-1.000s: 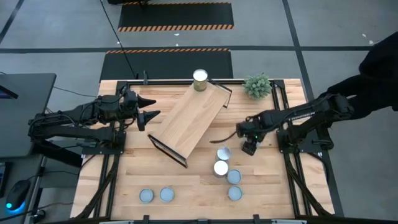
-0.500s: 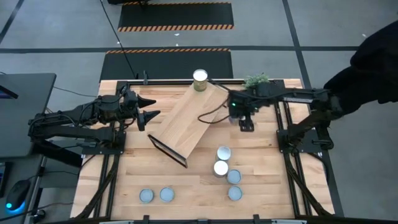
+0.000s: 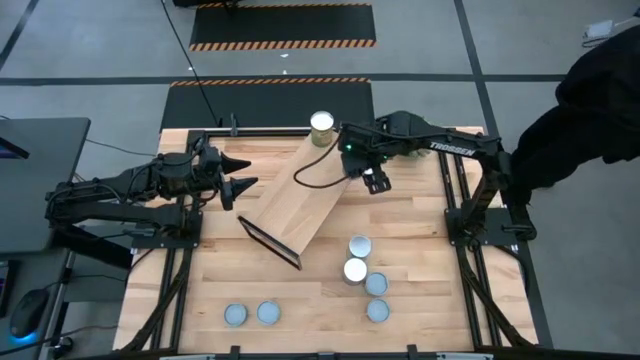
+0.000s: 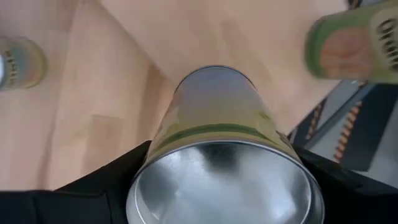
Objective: Pick and place cans onto a shelf
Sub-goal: Put the canned peaches on the shelf
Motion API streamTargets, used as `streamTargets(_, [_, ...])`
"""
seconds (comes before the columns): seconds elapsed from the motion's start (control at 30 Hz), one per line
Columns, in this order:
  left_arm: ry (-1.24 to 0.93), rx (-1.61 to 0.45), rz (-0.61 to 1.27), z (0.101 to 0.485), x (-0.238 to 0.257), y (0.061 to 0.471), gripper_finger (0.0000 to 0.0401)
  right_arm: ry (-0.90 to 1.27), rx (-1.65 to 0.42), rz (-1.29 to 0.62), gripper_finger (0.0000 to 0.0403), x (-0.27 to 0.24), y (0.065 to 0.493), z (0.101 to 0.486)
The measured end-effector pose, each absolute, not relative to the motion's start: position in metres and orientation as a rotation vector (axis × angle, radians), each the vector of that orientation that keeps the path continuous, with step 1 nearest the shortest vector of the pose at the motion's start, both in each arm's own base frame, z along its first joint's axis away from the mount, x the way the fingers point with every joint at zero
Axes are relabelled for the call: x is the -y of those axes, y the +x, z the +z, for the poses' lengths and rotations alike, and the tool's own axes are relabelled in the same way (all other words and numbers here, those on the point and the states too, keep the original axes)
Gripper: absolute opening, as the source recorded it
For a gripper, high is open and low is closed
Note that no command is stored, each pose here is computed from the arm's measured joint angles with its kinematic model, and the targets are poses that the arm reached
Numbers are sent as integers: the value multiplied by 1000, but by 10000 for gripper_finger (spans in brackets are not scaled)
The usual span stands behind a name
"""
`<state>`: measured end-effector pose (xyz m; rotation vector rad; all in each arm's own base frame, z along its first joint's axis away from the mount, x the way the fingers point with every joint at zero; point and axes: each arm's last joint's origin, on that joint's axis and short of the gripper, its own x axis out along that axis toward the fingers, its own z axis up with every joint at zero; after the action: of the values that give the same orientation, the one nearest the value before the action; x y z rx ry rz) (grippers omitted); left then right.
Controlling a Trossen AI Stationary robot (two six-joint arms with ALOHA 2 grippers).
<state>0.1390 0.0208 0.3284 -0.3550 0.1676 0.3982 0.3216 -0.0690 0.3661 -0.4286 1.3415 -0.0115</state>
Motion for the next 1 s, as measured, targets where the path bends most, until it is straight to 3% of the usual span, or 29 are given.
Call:
streamTargets(0.63, [-376,-163,400,328,-21,139,299,-581,-1349,56,323,75,353,353])
streamTargets(1.0, [-380,-162,400,328,-21,139,299,-559,-1308,141,324,64,357,352])
